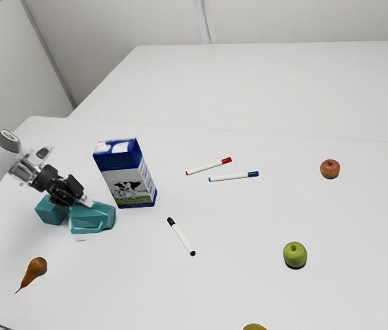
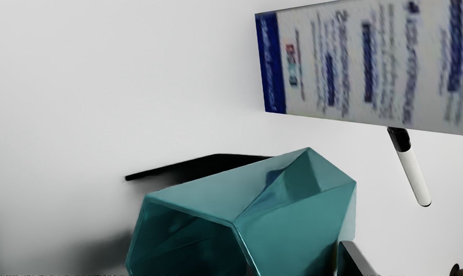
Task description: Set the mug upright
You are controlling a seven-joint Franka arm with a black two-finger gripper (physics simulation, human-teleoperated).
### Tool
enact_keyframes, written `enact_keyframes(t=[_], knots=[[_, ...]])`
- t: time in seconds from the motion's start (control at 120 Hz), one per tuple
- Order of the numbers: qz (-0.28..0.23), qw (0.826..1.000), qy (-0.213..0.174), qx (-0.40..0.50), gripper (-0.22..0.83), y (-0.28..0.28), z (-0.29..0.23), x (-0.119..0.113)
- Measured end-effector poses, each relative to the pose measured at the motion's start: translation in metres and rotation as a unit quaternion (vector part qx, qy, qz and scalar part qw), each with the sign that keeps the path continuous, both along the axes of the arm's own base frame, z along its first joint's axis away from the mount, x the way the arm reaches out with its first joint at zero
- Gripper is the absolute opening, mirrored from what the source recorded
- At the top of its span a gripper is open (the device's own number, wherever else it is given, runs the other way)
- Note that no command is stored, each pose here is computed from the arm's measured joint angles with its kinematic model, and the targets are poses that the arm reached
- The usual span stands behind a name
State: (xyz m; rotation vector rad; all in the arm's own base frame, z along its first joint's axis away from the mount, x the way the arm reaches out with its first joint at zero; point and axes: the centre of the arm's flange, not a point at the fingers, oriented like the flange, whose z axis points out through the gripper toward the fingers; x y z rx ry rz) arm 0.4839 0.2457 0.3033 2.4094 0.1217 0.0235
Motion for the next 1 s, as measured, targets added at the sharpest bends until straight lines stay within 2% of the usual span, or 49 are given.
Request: enact_keyframes(t=[0.092, 0.208, 0.533, 0.725, 0.867, 1.0], knots=[[-0.002, 1.0, -0.01, -0.001, -0.01, 0.0, 0.011, 0.0], [-0.007, 1.0, -0.024, -0.008, -0.09, -0.001, 0.031, -0.003], [-0.032, 0.998, -0.047, -0.018, -0.16, -0.017, 0.072, -0.019], [-0.1, 0.992, -0.025, 0.078, -0.16, -0.05, 0.095, -0.011], [-0.154, 0.975, -0.01, 0.158, -0.17, -0.091, 0.095, -0.003], [-0.188, 0.958, -0.021, 0.216, -0.17, -0.136, 0.096, 0.006]])
